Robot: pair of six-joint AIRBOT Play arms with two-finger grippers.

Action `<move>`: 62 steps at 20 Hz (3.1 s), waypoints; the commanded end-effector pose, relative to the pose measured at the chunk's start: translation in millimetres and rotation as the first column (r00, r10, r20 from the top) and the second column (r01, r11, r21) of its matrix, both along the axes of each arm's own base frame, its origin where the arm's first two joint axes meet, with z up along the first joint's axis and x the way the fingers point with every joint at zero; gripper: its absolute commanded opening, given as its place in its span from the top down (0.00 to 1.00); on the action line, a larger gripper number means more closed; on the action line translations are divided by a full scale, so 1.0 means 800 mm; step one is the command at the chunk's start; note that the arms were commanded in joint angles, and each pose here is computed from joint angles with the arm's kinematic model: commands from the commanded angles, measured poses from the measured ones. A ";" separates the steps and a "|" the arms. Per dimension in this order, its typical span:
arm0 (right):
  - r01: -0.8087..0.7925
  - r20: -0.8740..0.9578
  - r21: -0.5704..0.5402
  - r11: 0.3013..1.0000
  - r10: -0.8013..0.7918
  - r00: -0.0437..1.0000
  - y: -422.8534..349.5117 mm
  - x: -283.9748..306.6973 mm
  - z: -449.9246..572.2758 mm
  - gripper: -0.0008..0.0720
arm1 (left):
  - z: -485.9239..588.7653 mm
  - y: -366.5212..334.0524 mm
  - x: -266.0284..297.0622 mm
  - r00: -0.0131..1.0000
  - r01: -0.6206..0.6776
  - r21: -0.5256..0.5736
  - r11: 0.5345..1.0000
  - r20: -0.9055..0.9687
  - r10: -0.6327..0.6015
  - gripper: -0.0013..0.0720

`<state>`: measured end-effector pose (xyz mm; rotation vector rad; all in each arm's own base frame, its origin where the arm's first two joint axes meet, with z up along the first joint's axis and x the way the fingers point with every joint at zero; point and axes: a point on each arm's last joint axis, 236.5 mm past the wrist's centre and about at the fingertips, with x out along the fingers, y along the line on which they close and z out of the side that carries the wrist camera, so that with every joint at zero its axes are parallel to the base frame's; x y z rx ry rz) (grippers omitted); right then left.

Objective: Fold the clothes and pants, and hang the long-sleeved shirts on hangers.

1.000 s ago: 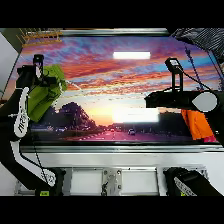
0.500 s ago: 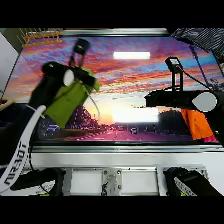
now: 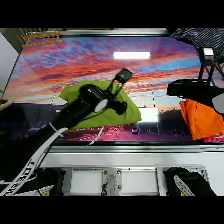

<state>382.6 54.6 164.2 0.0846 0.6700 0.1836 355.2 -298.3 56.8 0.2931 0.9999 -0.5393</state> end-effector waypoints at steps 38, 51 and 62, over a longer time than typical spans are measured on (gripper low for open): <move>-0.217 -0.600 0.354 0.910 0.399 0.694 0.200 -0.078 -0.309 0.42 | -0.085 0.262 0.008 0.689 -0.718 -0.380 0.583 -0.507 0.518 0.98; -0.521 0.004 -0.038 0.852 0.522 0.853 0.141 -0.088 0.130 0.95 | 0.391 0.226 -0.062 0.851 -0.096 -0.733 0.673 0.290 0.438 0.98; -0.426 0.476 0.074 0.902 0.343 0.810 0.116 -0.216 0.326 0.95 | 0.585 0.231 -0.233 0.607 0.263 -0.781 0.566 0.591 0.532 0.98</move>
